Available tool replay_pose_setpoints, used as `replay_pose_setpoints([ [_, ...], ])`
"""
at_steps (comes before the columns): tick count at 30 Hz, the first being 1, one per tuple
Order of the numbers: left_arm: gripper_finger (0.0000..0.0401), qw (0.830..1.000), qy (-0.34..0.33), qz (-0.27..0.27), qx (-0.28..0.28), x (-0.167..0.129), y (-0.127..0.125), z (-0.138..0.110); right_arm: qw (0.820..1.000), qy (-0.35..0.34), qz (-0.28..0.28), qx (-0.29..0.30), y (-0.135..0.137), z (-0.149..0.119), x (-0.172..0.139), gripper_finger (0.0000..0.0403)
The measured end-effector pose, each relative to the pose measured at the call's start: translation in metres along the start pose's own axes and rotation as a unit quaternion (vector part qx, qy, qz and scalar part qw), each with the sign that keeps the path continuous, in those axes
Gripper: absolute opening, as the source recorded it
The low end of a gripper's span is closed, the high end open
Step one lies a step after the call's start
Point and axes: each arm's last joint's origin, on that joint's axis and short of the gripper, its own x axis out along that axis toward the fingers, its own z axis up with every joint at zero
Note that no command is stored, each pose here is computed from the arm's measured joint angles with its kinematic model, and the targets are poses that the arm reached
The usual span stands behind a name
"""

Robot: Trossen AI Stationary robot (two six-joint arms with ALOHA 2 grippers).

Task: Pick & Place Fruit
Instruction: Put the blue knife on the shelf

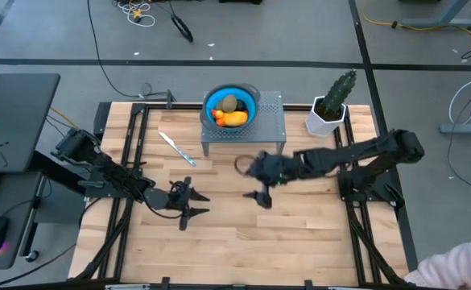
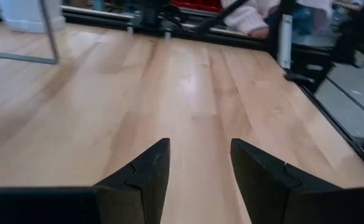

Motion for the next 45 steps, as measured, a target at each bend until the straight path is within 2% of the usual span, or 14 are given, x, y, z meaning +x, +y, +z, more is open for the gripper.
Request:
replay_pose_setpoints([
  [2,0.0178,1.0,-0.005,0.008,-0.006,0.0,0.0,0.001,1.0,0.018,-0.014,0.015,0.011,-0.016,0.004,0.0387],
  [7,0.0178,1.0,-0.006,0.013,-0.009,-0.004,0.001,0.006,0.998,0.014,-0.037,0.047,0.032,-0.05,0.014,0.0387],
  [12,0.0178,0.998,-0.004,0.049,-0.048,-0.019,0.016,0.028,0.997,-0.054,0.008,0.057,0.045,-0.078,0.032,0.0387],
  [15,0.0178,0.993,0.011,0.085,-0.078,-0.034,0.033,0.039,0.994,-0.099,0.003,0.049,0.045,-0.091,0.042,0.0387],
  [18,0.0178,0.986,0.055,0.131,-0.082,-0.051,0.048,0.049,0.992,-0.125,-0.007,0.031,0.042,-0.102,0.049,0.0387],
  [23,0.0178,0.964,0.124,0.222,-0.084,-0.073,0.063,0.075,0.991,-0.132,-0.017,0.025,0.035,-0.114,0.061,0.0387],
  [27,0.0178,0.943,0.156,0.285,-0.069,-0.074,0.071,0.093,0.991,-0.128,-0.019,0.023,0.034,-0.119,0.066,0.0387],
  [31,0.0178,0.918,0.215,0.326,-0.066,-0.062,0.083,0.089,0.992,-0.126,-0.019,0.021,0.034,-0.12,0.067,0.0387],
  [38,0.0179,0.876,0.257,0.385,-0.133,-0.039,0.103,0.074,0.991,-0.129,-0.011,0.018,0.039,-0.121,0.066,0.0387],
  [45,0.0176,0.844,0.3,0.411,-0.17,-0.025,0.132,0.062,0.991,-0.136,-0.009,0.019,0.039,-0.12,0.066,0.0387],
])
